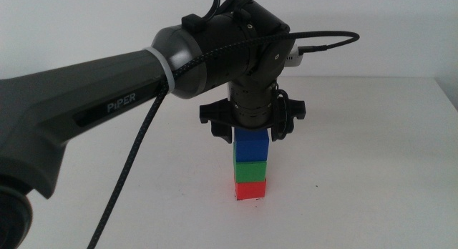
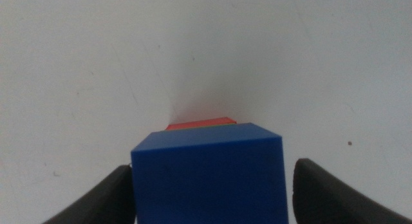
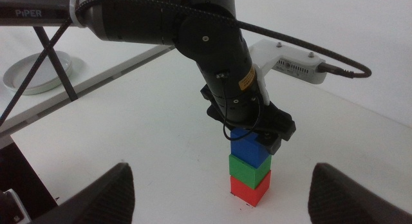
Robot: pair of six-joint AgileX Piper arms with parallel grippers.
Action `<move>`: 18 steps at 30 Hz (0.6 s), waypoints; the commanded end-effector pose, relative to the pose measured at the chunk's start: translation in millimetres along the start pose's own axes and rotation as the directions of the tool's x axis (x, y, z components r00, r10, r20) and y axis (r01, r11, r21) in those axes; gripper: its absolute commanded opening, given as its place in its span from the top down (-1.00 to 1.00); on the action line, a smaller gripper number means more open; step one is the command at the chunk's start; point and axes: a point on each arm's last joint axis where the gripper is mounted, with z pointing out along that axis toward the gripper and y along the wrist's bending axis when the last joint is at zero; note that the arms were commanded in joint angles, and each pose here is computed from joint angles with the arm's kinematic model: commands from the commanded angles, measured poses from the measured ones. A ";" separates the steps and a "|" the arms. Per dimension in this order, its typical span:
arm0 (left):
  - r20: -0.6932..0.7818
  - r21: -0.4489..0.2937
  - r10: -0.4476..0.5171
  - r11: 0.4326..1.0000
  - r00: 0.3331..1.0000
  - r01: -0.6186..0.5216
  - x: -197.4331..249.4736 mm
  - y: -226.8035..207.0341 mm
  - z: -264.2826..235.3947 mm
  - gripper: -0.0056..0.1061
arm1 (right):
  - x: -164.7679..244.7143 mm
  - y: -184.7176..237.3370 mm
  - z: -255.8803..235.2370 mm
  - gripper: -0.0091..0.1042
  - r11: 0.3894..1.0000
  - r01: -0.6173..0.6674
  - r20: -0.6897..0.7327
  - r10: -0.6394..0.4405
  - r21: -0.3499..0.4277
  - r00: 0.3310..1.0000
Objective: Stack red cubes first, then green, then blue cubes in a specific spot.
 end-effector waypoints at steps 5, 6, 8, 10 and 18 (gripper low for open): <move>0.019 0.020 0.066 0.998 0.998 -0.066 0.4 -0.9 -11.5 -0.54 | -0.1 0.0 -0.5 -0.80 1.000 0.009 0.010 -0.009 -0.001 1.000; 0.029 0.027 0.075 0.997 0.997 -0.075 -0.1 -0.1 -16.1 -0.54 | -0.1 0.0 -0.5 -0.80 1.000 0.009 0.010 -0.009 -0.001 1.000; 0.039 0.034 0.079 0.996 0.996 -0.080 -0.4 1.3 -22.6 -0.54 | -0.1 0.0 -0.5 -0.80 1.000 0.009 0.010 -0.009 -0.001 1.000; 0.051 0.043 0.082 0.995 0.995 -0.085 -0.4 3.1 -30.6 -0.54 | -0.1 0.0 -0.5 -0.80 1.000 0.009 0.010 -0.009 -0.001 1.000; 0.123 0.114 0.109 0.986 0.986 -0.123 3.3 17.8 -86.4 -0.54 | -0.1 0.0 -0.5 -0.80 1.000 0.009 0.010 -0.009 -0.001 1.000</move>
